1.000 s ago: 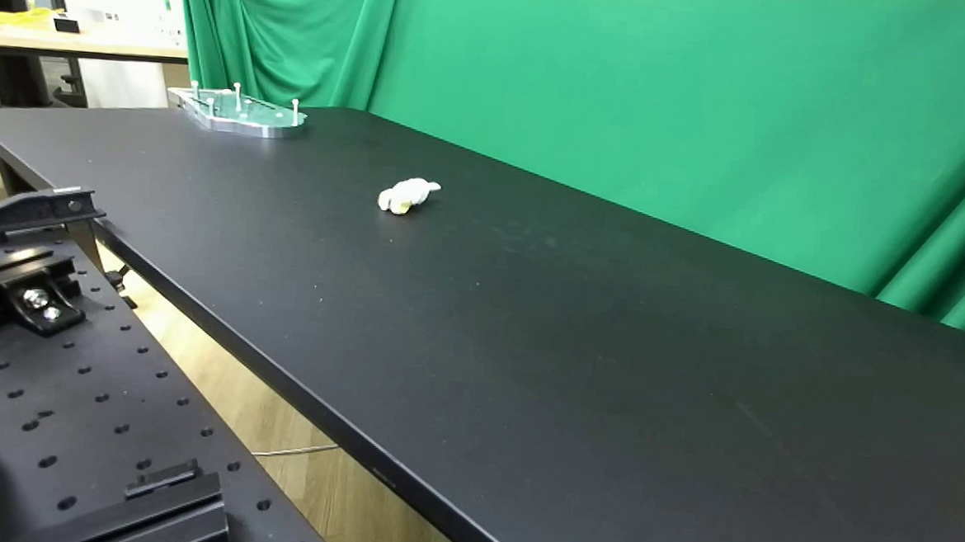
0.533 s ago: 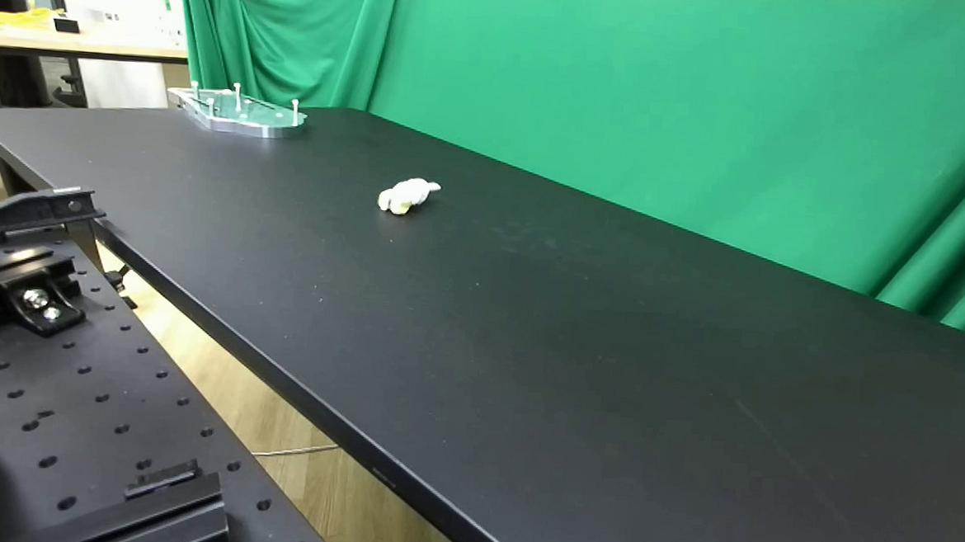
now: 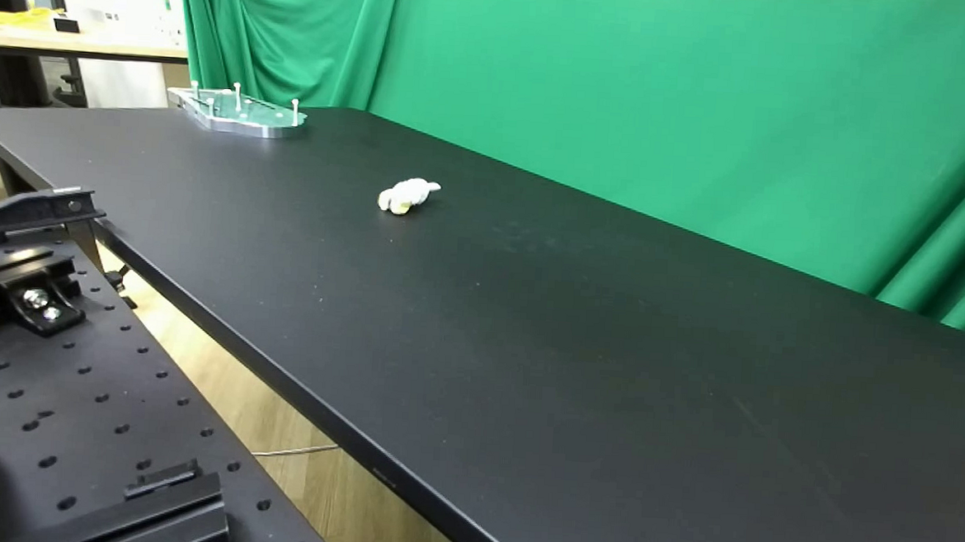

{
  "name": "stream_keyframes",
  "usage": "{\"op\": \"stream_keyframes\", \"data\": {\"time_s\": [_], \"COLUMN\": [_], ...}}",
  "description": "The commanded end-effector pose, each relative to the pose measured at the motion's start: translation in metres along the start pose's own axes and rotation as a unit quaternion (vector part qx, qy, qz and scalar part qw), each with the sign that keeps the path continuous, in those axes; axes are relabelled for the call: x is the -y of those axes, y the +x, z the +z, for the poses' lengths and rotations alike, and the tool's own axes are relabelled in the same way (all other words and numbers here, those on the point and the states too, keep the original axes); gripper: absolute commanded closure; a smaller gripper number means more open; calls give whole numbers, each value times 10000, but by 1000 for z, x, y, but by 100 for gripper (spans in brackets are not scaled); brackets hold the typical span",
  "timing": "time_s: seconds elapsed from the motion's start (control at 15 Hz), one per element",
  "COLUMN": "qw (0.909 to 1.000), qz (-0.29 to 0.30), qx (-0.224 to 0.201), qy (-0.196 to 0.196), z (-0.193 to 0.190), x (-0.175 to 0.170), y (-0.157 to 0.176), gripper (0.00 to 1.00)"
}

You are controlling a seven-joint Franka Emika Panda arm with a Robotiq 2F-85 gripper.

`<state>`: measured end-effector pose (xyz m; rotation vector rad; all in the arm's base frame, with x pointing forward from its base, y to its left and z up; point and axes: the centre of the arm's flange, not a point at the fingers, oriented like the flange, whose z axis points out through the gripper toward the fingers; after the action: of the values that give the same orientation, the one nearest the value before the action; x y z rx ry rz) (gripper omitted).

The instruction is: Move the object to the right

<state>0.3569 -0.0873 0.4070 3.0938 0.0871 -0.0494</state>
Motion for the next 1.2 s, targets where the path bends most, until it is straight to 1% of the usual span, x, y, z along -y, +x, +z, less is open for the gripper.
{"op": "stream_keyframes", "data": {"time_s": [0.0,0.07,0.2,0.47,0.53,0.67,0.93,1.0,1.13], "qw": [9997,9995,9991,9983,9986,9986,9986,9989,9986], "qz": [-1,70,114,-10,-114,-165,-151,-218,-380], "qx": [-210,-272,-267,-259,-256,-180,-220,-176,-152], "qy": [87,165,325,522,455,462,464,376,343], "z": [28,35,51,82,68,76,73,79,91], "x": [31,40,58,86,75,80,78,81,91], "y": [11,14,20,36,24,26,26,29,38], "gripper": [0,0,0,0,0,0,0,0,0]}}
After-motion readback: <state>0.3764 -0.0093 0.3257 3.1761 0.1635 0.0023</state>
